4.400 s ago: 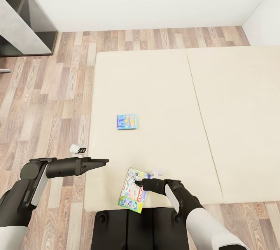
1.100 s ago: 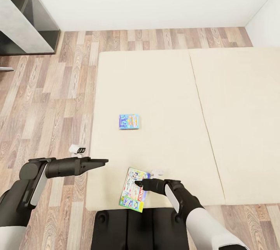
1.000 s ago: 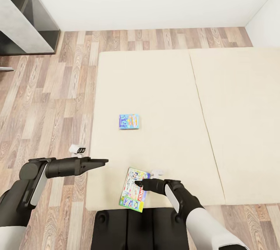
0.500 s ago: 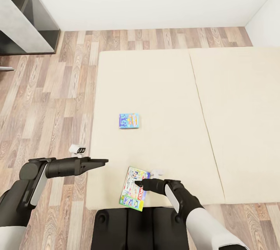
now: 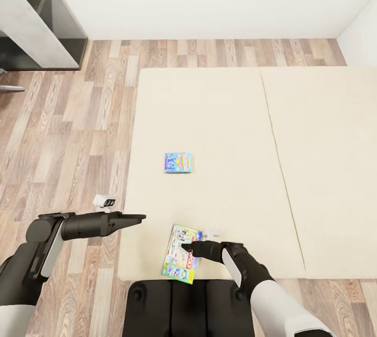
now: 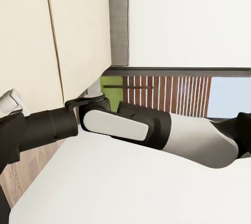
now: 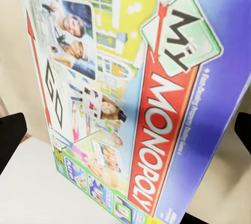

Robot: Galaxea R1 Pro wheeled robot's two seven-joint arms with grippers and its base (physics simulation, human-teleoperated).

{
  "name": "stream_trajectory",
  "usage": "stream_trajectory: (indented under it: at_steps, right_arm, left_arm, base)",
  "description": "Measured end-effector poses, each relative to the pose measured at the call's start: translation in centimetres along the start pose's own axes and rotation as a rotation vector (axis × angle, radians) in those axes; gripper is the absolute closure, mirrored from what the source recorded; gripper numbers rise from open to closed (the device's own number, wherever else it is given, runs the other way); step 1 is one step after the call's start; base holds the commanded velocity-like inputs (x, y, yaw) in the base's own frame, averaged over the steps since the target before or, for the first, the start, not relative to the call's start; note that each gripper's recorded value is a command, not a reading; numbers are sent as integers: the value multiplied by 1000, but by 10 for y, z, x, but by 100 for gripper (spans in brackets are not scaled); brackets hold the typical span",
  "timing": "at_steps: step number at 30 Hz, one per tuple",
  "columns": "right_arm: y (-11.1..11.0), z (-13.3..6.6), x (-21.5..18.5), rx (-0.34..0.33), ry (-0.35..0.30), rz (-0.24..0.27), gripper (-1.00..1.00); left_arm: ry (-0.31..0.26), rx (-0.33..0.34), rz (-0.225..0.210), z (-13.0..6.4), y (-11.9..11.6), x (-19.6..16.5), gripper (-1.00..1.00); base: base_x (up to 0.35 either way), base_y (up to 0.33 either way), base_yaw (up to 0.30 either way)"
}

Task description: Put all the toys in the child's room - the three board games (two on the bed and one on the table), the two jigsaw puzzles on the table, and the tennis ball on the table - inside the toy box on the table in the child's room.

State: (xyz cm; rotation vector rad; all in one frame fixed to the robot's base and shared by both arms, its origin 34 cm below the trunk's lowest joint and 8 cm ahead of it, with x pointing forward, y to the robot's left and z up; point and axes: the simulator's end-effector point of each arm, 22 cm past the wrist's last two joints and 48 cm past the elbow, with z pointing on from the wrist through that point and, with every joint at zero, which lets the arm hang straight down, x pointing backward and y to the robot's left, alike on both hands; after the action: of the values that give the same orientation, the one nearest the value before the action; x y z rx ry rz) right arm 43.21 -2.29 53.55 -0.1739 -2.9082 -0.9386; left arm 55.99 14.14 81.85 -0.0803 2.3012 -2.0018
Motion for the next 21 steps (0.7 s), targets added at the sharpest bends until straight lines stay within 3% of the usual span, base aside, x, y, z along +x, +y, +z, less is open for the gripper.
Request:
stream_trajectory:
  at_steps: [21]
  right_arm:
    - [0,0,1,0,0,0,-100]
  left_arm:
    - [0,-1,-1,0,0,0,-100]
  base:
    - [0,0,30]
